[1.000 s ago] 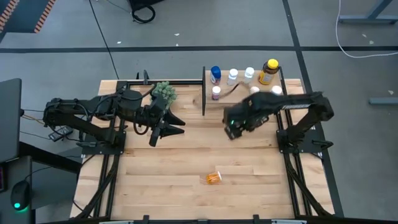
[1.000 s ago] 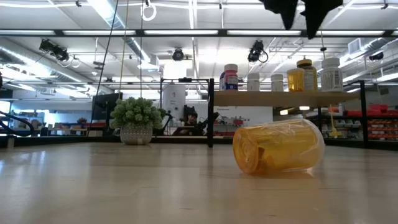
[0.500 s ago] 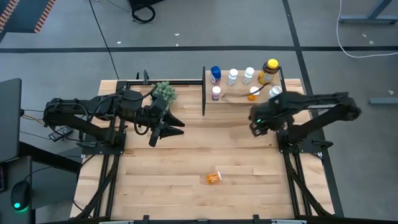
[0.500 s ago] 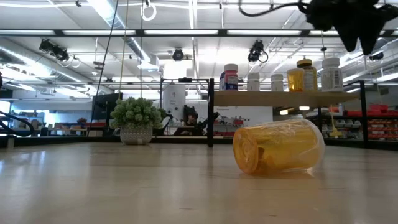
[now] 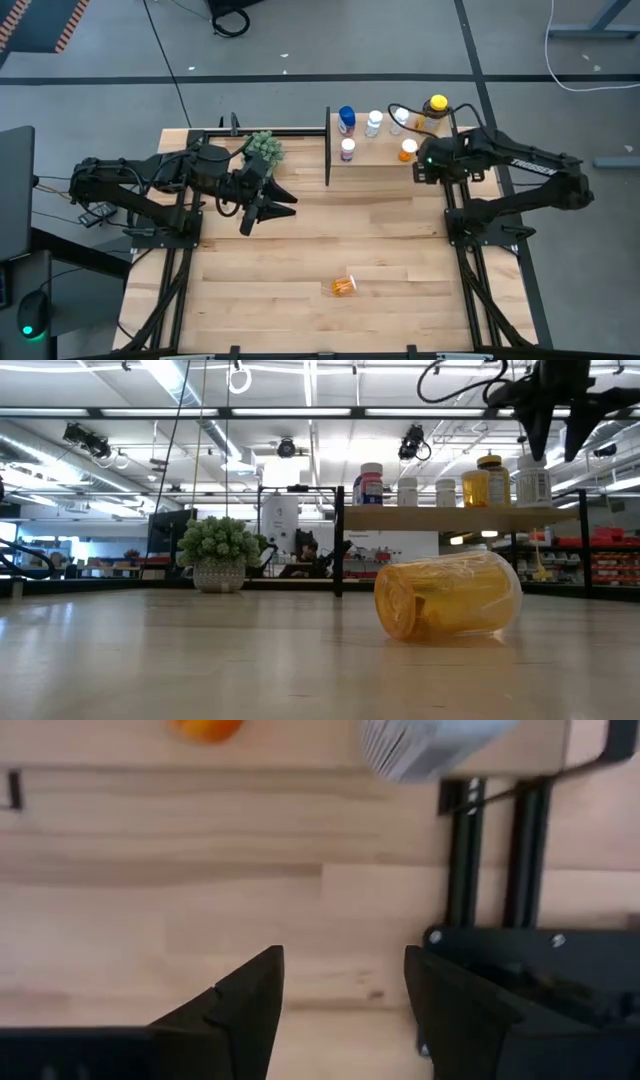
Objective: Pick and place medicine bottles onto shelf by color
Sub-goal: Adjust the white and black medicine bottle on the shelf
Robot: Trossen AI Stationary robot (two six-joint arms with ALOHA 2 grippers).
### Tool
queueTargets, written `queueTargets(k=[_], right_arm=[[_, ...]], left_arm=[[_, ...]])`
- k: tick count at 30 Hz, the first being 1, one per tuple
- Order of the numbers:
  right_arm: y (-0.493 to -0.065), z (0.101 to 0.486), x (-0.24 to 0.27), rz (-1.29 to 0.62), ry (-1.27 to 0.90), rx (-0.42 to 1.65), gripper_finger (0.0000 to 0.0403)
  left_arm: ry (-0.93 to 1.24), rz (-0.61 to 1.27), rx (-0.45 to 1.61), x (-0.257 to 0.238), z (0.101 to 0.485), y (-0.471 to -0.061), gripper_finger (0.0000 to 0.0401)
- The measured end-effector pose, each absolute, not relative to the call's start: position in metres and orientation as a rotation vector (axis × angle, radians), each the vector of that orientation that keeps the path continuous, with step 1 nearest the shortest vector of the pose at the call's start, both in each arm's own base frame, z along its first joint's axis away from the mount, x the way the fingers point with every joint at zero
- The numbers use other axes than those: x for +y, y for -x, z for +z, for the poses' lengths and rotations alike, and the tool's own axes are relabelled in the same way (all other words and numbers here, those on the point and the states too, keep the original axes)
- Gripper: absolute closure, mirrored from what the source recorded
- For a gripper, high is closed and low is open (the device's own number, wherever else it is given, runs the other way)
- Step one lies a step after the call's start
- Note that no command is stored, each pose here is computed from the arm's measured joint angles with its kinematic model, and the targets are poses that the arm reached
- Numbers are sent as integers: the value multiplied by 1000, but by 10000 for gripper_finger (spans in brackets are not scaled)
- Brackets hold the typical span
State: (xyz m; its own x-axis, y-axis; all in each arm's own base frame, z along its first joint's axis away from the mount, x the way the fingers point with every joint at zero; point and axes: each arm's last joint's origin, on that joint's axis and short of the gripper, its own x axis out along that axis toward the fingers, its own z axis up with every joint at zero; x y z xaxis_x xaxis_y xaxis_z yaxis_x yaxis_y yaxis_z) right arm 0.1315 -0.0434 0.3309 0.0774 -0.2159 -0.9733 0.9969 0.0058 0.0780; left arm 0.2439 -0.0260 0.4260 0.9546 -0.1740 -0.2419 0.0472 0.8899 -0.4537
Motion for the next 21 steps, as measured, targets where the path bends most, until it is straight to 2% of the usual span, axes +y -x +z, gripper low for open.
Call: queueTargets(k=[9, 21], right_arm=[[-123, 329, -71, -1350, -1057, 987, 187], [-117, 330, -89, -1374, -1048, 942, 187]], left_arm=[[480, -117, 284, -27, 426, -244, 229], [481, -117, 285, -27, 426, -244, 229]])
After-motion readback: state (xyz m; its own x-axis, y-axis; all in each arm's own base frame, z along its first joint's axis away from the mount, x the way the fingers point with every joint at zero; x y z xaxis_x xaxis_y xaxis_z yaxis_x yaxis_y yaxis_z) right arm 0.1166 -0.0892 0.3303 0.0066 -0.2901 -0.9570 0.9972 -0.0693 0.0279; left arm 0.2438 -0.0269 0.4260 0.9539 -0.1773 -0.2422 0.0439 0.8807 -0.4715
